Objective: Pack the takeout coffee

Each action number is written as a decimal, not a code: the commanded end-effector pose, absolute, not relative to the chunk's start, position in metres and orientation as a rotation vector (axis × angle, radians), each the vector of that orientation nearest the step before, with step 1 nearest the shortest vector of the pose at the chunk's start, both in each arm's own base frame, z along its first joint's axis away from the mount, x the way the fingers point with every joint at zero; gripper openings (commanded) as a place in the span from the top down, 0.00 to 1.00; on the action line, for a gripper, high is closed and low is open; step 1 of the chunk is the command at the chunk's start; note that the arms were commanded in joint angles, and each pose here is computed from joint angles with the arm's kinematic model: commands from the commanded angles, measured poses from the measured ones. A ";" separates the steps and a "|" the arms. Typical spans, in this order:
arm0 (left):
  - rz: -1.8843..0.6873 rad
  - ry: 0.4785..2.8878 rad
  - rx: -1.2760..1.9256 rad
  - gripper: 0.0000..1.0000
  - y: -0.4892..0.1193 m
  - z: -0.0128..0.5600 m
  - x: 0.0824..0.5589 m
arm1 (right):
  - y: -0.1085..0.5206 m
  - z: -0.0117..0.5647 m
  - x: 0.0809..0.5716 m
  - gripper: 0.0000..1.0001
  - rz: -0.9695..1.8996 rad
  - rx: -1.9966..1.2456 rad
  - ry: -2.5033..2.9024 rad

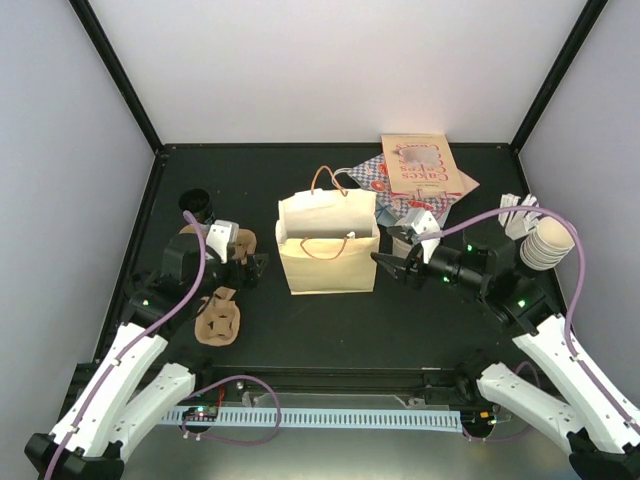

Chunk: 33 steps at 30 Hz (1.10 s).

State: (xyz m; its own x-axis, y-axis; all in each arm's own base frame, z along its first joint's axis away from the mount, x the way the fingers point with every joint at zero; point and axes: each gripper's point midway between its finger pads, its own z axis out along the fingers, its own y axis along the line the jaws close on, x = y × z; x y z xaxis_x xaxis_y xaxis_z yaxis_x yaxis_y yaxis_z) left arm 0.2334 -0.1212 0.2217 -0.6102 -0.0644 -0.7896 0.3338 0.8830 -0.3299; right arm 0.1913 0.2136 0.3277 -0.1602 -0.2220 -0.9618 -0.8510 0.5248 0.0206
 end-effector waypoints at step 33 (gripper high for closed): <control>-0.500 2.070 0.262 0.01 -0.114 0.239 0.231 | 0.256 0.331 0.216 0.57 0.568 -1.305 1.399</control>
